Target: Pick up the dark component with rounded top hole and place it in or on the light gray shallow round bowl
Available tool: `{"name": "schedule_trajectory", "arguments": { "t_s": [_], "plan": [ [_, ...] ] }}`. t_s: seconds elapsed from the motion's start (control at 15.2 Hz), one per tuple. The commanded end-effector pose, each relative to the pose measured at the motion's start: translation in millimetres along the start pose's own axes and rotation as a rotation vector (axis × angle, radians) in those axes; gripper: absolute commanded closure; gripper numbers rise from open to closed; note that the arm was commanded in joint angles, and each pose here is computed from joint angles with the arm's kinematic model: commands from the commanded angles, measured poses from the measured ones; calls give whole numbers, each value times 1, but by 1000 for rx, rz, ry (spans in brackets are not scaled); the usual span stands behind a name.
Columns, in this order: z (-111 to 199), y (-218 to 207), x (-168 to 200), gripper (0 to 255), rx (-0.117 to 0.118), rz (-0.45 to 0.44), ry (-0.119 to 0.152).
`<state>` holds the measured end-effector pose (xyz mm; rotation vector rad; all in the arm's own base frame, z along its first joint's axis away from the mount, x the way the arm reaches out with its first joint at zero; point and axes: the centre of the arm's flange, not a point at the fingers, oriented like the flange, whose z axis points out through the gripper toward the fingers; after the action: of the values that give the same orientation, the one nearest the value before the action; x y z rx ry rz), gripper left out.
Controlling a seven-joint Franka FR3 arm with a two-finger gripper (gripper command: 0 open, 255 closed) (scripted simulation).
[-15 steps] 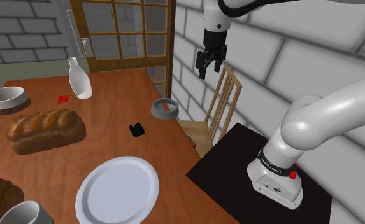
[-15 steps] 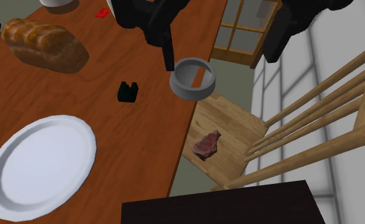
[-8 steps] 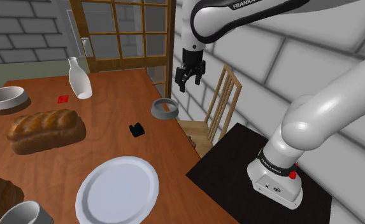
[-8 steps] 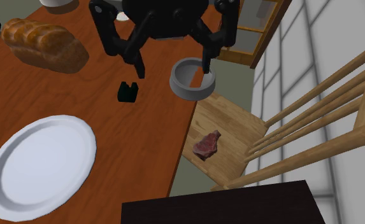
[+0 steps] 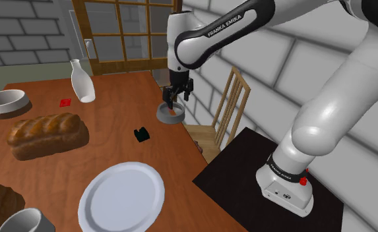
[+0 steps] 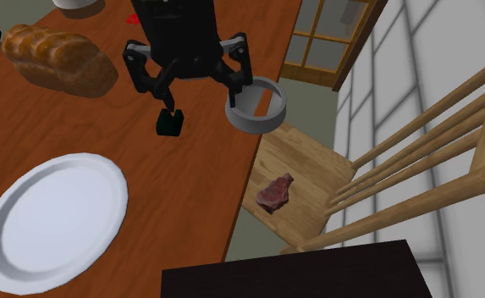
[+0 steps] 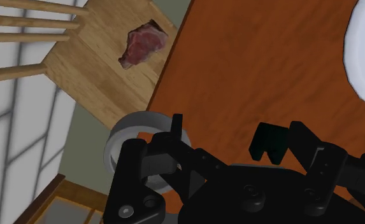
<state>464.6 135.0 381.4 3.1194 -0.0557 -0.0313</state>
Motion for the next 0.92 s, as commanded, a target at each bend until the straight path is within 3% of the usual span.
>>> {"name": "schedule_trajectory", "arguments": {
  "t_s": [0.0, 0.86],
  "plan": [
    [16, -14, 15, 0, 6, -3, 4],
    [129, -96, 108, 0, 37, -23, 22]
  ]
}}
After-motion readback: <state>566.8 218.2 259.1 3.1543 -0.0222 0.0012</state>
